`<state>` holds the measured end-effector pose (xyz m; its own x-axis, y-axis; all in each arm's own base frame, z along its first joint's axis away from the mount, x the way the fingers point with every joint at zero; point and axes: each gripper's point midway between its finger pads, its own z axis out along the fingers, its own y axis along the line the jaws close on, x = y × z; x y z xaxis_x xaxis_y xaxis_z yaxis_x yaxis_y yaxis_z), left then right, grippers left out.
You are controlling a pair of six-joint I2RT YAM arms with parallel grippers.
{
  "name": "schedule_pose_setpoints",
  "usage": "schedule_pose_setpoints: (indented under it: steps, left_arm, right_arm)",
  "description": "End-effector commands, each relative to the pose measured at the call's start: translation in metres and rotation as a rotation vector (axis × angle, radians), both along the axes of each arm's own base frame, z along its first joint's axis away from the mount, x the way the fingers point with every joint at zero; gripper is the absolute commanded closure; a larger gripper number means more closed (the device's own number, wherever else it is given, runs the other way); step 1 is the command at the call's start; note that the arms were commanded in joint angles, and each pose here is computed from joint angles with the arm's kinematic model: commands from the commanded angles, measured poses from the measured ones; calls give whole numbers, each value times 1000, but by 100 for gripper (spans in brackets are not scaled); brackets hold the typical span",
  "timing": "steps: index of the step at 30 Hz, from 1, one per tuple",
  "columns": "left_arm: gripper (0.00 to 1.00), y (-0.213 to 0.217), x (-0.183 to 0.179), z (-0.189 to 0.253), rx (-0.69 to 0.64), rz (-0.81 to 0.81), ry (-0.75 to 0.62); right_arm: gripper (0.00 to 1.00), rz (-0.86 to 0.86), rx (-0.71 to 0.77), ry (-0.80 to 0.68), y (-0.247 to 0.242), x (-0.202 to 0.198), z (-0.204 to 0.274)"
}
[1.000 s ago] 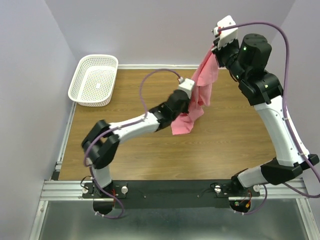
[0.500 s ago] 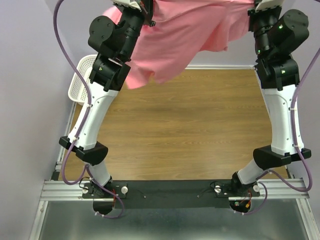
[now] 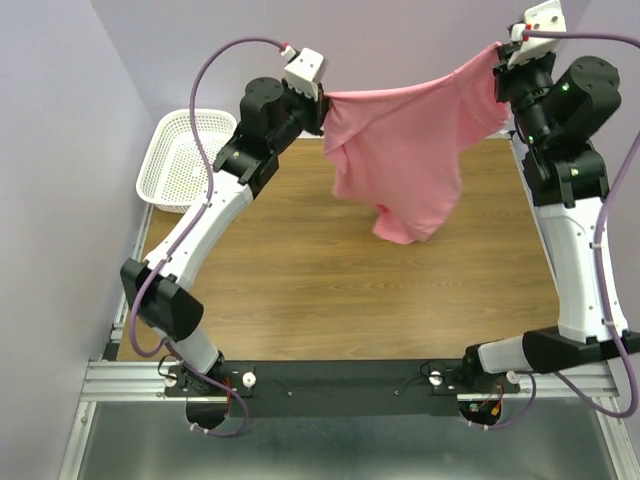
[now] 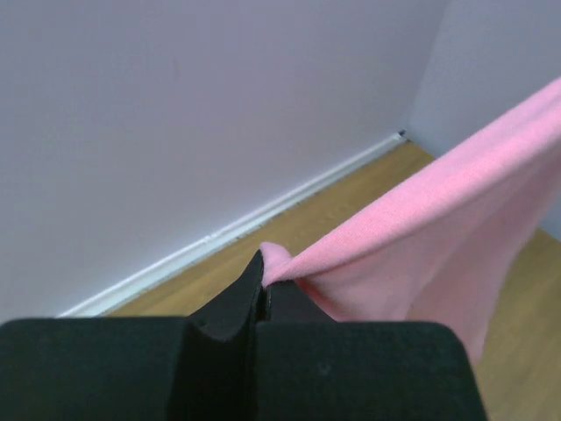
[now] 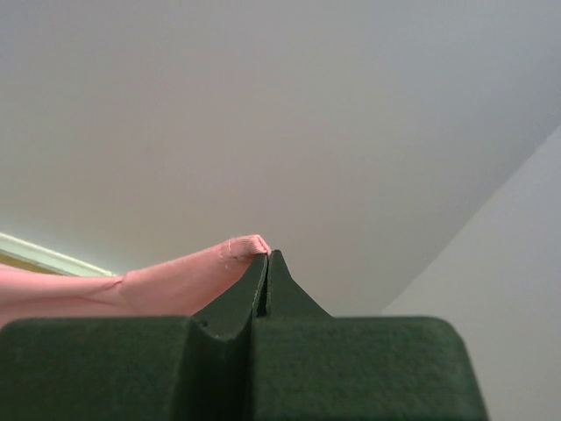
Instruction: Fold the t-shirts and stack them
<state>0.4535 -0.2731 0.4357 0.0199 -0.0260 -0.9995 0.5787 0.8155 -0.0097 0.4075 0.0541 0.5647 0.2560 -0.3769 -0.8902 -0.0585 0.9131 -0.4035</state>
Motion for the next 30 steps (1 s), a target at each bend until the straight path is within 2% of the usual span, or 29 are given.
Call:
schedule_pose_setpoints:
  steps: [1, 5, 8, 14, 15, 16, 17, 20, 21, 23, 24, 25, 28, 29, 30]
  left_arm:
    - [100, 13, -84, 114, -152, -168, -275]
    - [100, 10, -104, 130, -216, -240, -285]
    - [100, 4, -93, 125, -232, -239, -263]
    - [100, -21, -23, 58, -185, -164, -89]
    - [100, -21, -15, 62, -193, -147, -91]
    - [100, -22, 10, 40, -189, -106, -41]
    - [100, -23, 19, 34, -188, -93, -24]
    - [100, -18, 54, 42, -236, -32, -31]
    - [100, -17, 63, 57, -267, -25, -60]
    - [100, -16, 67, 76, -309, -34, -89]
    - [100, -14, 58, 106, -340, -54, -146]
    - [100, -17, 58, 109, -346, -72, -154]
    - [100, -16, 32, 139, -359, -133, -218]
    - [100, -14, 25, 142, -355, -141, -229]
    - [100, -17, 27, 122, -330, -145, -208]
  right_arm:
    - [99, 82, 13, -161, 3, -60, 56]
    - [100, 35, 24, -189, -8, -73, 71]
    - [99, -4, 14, -152, -13, -58, 57]
    - [99, -13, 22, 10, -2, 13, -9]
    - [99, -16, 28, 23, 0, 22, -14]
    - [99, -22, 41, 49, 2, 45, -26]
    - [99, -23, 53, 53, 4, 54, -27]
    - [99, -69, 93, 31, 2, 87, -19]
    - [100, -82, 100, 25, 1, 96, -17]
    - [99, -103, 123, -31, -2, 102, 4]
    - [99, -107, 129, -52, -4, 99, 13]
    - [99, -100, 133, -67, -4, 96, 20]
    - [99, -91, 139, -106, -8, 68, 40]
    - [99, -89, 129, -106, -9, 60, 41]
    - [99, -88, 124, -112, -13, 39, 44]
